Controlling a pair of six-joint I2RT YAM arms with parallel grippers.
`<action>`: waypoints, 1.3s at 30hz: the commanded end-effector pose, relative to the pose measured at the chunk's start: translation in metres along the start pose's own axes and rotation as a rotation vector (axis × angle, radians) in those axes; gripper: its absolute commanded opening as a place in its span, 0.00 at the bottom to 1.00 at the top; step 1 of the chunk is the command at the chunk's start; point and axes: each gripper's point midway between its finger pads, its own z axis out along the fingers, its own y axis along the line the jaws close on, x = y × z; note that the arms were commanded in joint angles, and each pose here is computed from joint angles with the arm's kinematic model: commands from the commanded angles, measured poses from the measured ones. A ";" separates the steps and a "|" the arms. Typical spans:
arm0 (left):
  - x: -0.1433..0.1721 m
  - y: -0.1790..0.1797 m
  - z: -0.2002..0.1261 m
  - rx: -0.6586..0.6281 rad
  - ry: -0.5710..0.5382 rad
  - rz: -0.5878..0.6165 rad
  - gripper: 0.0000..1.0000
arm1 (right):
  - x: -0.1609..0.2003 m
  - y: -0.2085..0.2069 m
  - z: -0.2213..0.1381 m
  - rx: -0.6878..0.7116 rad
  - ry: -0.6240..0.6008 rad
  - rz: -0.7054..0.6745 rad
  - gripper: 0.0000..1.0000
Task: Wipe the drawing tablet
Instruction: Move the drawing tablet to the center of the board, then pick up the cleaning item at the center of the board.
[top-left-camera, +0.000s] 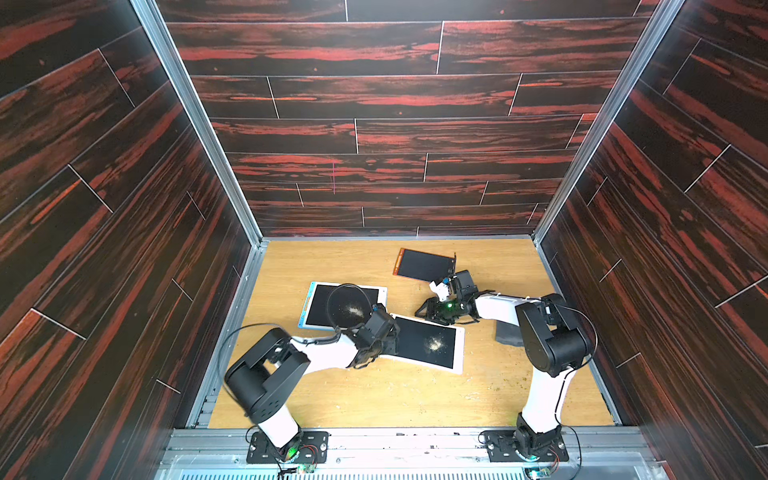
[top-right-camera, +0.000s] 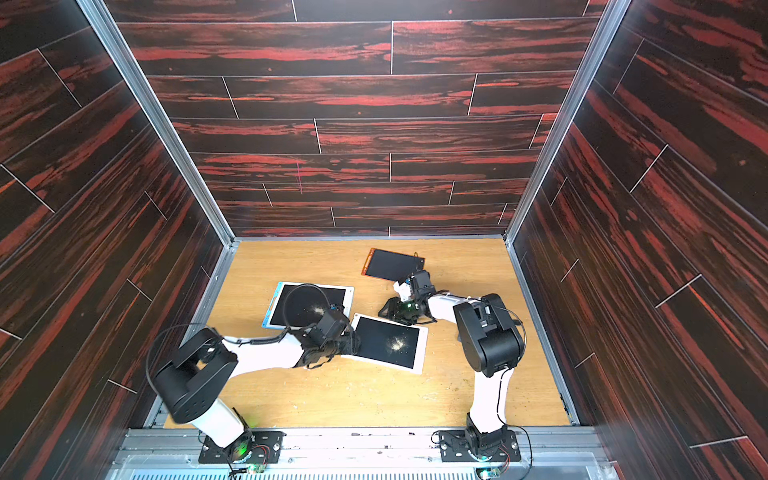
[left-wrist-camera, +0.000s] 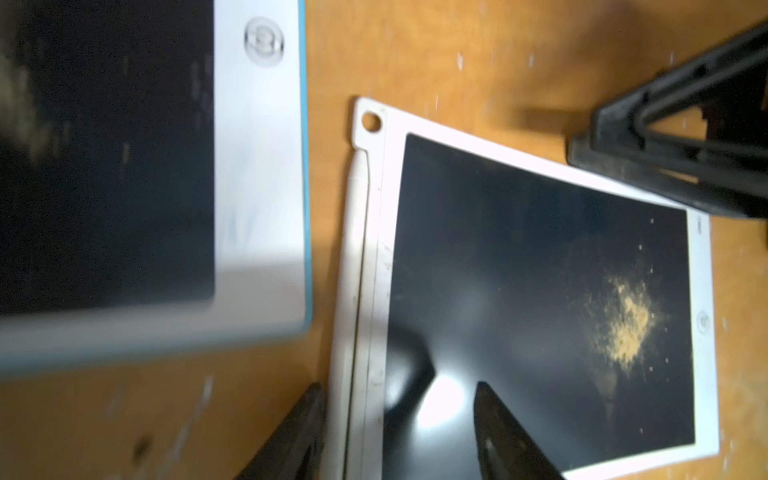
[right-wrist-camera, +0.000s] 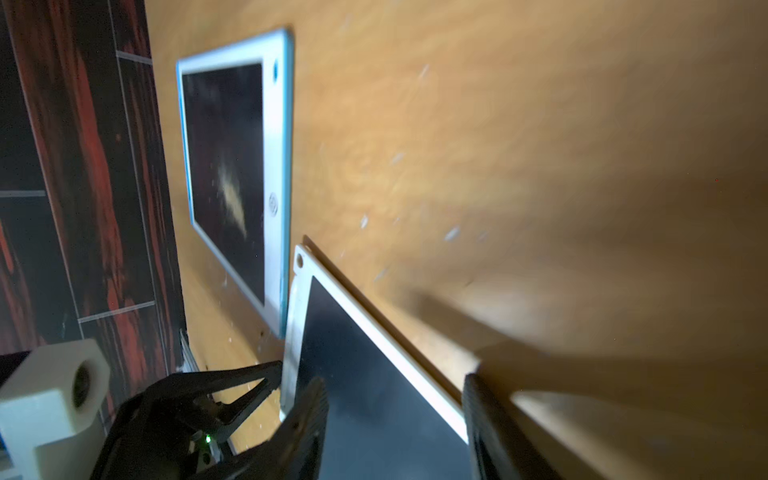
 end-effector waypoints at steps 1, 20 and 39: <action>0.015 0.004 -0.013 -0.015 -0.007 -0.014 0.59 | 0.070 -0.041 0.015 0.145 0.170 0.137 0.55; 0.041 0.005 -0.049 0.079 -0.096 -0.032 0.59 | -0.017 -0.148 -0.290 0.650 -0.592 0.600 0.66; 0.022 0.012 -0.058 -0.024 -0.134 0.088 0.62 | 0.027 -0.240 -0.216 0.752 -0.326 0.746 0.68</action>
